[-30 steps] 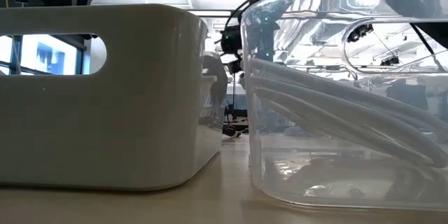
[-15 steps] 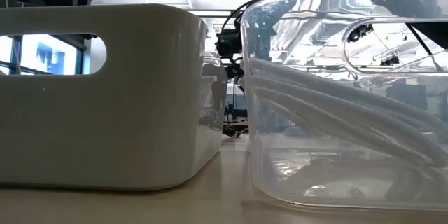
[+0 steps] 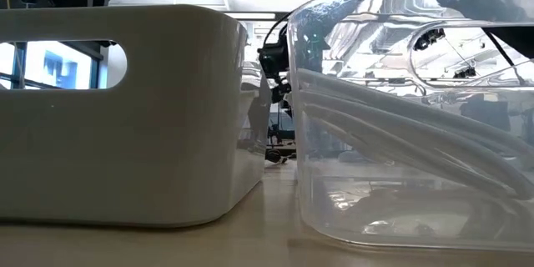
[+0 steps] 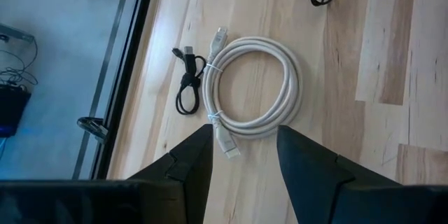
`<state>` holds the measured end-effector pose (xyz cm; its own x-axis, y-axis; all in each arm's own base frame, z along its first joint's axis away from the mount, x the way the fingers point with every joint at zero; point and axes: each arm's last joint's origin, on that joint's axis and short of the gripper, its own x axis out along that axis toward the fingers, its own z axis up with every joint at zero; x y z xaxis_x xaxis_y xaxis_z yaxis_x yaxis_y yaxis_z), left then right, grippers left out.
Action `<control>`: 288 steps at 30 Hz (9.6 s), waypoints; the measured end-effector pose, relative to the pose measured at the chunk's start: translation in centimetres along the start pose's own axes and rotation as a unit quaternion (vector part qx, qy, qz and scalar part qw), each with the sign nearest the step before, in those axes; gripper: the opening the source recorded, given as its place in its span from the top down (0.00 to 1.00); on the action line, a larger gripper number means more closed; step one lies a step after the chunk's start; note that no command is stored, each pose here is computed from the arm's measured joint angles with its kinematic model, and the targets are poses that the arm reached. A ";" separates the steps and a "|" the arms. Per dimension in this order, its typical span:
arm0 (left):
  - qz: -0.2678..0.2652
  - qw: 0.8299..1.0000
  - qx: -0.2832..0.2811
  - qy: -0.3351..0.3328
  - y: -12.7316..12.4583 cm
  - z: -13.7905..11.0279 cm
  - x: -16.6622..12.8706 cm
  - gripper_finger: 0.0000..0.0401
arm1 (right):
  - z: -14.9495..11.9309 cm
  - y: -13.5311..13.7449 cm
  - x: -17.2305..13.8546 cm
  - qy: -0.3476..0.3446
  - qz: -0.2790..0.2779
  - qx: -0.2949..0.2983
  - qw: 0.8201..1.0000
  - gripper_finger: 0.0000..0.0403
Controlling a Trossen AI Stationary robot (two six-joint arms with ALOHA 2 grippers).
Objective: Pick & Place USB Port
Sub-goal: Put the black USB cable into the gray bin
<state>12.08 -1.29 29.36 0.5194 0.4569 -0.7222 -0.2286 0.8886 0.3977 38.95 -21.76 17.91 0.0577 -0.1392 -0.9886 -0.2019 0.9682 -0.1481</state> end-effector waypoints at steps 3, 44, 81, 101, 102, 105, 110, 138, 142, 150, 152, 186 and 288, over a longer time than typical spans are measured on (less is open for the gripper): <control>0.000 1.000 0.000 0.000 0.0 0.0 0.0 0.62 | -0.1 0.2 0.3 0.002 0.007 0.004 1.000 0.38; -0.006 1.000 -0.007 0.002 0.0 0.0 0.0 0.62 | 0.6 -0.5 3.6 -0.005 -0.006 0.060 0.998 0.87; -0.041 0.972 0.003 -0.231 -0.2 4.7 -1.4 0.62 | 1.6 10.7 -24.2 -0.326 -0.166 0.066 0.928 1.00; -0.119 0.887 0.018 -0.446 0.4 7.7 -4.2 0.62 | 4.2 22.5 -30.7 -0.548 -0.050 -0.061 0.833 1.00; -0.113 0.886 0.013 -0.449 0.4 7.9 -4.2 0.62 | 4.2 22.7 -30.7 -0.553 -0.040 -0.069 0.830 1.00; -0.085 0.890 -0.004 -0.448 0.5 8.2 -4.1 0.62 | 4.2 23.3 -30.8 -0.562 -0.003 -0.095 0.822 1.00; -0.078 0.882 -0.021 -0.465 0.5 9.0 -3.9 0.62 | 4.3 23.1 -31.0 -0.576 0.037 -0.104 0.810 1.00; -0.223 0.838 -0.009 -0.498 -0.9 12.1 -0.6 0.62 | 4.2 23.8 -31.5 -0.598 0.144 -0.146 0.775 1.00; -0.224 0.831 -0.009 -0.509 -0.9 12.3 -0.7 0.62 | 4.2 23.7 -31.5 -0.598 0.144 -0.143 0.775 1.00; -0.242 0.827 0.002 -0.508 -1.3 12.5 -0.3 0.62 | 4.3 23.7 -31.7 -0.606 0.144 -0.149 0.768 1.00; -0.251 0.822 0.007 -0.511 -1.5 12.7 -0.1 0.62 | 4.3 23.5 -31.8 -0.611 0.148 -0.153 0.763 1.00; -0.336 0.766 0.006 -0.548 -0.8 14.2 1.6 0.62 | 4.1 22.2 -31.7 -0.616 0.164 -0.159 0.754 1.00; -0.369 0.857 -0.340 -0.123 -13.1 8.7 0.9 0.99 | -4.1 20.2 -34.6 -0.513 -0.126 0.015 0.849 0.48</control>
<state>22.76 -12.89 28.43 0.8673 -0.1870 -0.4614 -0.1472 0.7890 -0.5965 28.86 1.72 48.96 0.9194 -0.1039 -0.3794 -0.0320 0.9416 -0.3353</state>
